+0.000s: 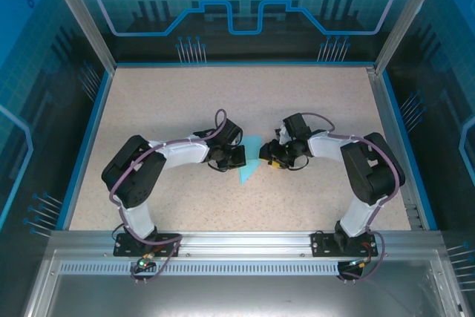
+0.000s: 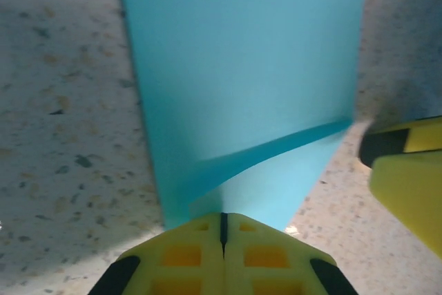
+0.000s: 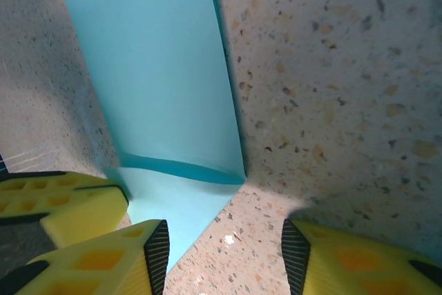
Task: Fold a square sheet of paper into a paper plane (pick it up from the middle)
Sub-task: Fourth fold the wing at the center of the table.
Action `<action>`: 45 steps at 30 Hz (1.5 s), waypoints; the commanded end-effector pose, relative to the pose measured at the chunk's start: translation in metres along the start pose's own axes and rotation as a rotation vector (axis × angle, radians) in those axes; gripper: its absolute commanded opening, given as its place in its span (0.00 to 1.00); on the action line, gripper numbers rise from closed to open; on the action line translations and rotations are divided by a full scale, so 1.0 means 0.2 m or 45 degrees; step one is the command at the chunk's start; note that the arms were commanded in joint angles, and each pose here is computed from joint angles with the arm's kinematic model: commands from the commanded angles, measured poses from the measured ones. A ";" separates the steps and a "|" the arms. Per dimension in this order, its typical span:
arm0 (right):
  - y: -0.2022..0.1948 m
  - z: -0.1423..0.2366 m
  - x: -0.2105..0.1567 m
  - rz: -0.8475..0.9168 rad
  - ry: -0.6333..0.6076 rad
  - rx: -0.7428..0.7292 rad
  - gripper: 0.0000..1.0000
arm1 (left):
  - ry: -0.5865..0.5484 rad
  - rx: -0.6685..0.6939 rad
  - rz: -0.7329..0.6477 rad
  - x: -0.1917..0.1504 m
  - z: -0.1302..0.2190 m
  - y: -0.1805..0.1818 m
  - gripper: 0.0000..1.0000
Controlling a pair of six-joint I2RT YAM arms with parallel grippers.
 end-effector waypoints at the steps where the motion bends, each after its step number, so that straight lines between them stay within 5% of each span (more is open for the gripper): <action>1: 0.00 -0.02 0.00 0.008 0.057 0.029 0.49 | 0.026 0.110 0.018 0.00 0.00 0.03 0.03; 45: 0.12 -0.13 -0.01 -0.025 0.155 0.138 0.24 | 0.084 0.177 0.050 -0.05 -0.04 0.10 0.02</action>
Point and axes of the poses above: each hand's point on the last joint's axis, 136 mm out from that joint toward the fingers, its own z axis back along the fingers, its own y axis along the line the jaws close on, x = y × z, the point moved 6 cm from there along z, back along the fingers, and after that the axes turned 15 degrees about -z, right-handed, at the moved point
